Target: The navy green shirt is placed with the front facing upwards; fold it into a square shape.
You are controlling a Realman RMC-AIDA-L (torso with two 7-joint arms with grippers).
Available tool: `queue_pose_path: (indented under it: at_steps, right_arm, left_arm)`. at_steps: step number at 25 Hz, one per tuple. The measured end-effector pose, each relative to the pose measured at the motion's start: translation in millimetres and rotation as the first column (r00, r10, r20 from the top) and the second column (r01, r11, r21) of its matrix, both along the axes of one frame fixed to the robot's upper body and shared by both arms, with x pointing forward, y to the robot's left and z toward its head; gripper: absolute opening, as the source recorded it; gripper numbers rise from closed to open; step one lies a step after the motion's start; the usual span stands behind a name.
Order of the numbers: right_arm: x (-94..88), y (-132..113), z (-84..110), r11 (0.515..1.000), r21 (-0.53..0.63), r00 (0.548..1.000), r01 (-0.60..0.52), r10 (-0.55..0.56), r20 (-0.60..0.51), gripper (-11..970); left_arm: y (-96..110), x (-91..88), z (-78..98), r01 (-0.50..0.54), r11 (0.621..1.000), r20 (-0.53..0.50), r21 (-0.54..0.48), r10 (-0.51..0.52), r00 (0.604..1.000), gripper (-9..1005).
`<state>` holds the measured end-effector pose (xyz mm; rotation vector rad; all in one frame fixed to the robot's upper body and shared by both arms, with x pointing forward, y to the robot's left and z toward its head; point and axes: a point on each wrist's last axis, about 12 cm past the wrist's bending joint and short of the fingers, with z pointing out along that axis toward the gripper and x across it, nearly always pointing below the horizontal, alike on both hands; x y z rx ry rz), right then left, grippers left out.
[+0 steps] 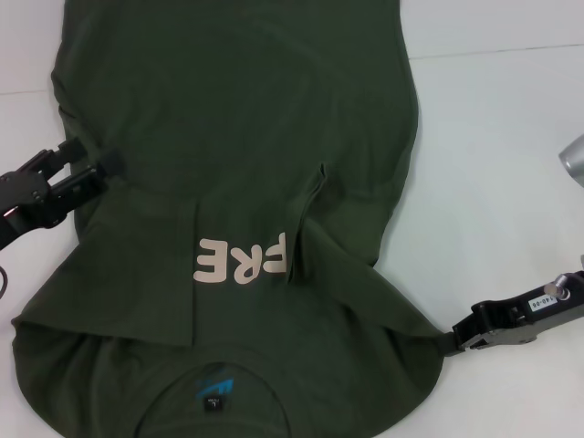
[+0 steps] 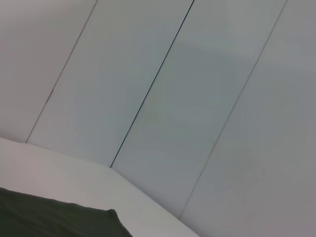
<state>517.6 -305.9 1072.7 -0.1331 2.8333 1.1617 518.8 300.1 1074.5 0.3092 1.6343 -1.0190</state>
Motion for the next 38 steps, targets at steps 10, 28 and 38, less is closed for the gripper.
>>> queue_pose_path:
  at_steps: [10,28,38]
  right_arm:
    - [-21.8,-23,-7.3,0.996,0.06,0.997,0.064,-0.066,0.031,27]
    - [-24.8,-30,-6.0,0.991,0.097,0.993,0.088,-0.095,0.073,27]
    - [-24.9,-33,-4.5,0.989,0.105,0.99,0.099,-0.108,0.085,28]
  left_arm:
    - [0,1.2,1.8,0.003,1.0,0.002,-0.007,-0.003,1.0,904]
    - [20,-6.5,5.3,0.053,0.998,-0.14,-0.029,-0.056,0.989,903]
    - [46,-10.7,5.0,0.066,0.994,-0.349,0.085,-0.033,0.937,903]
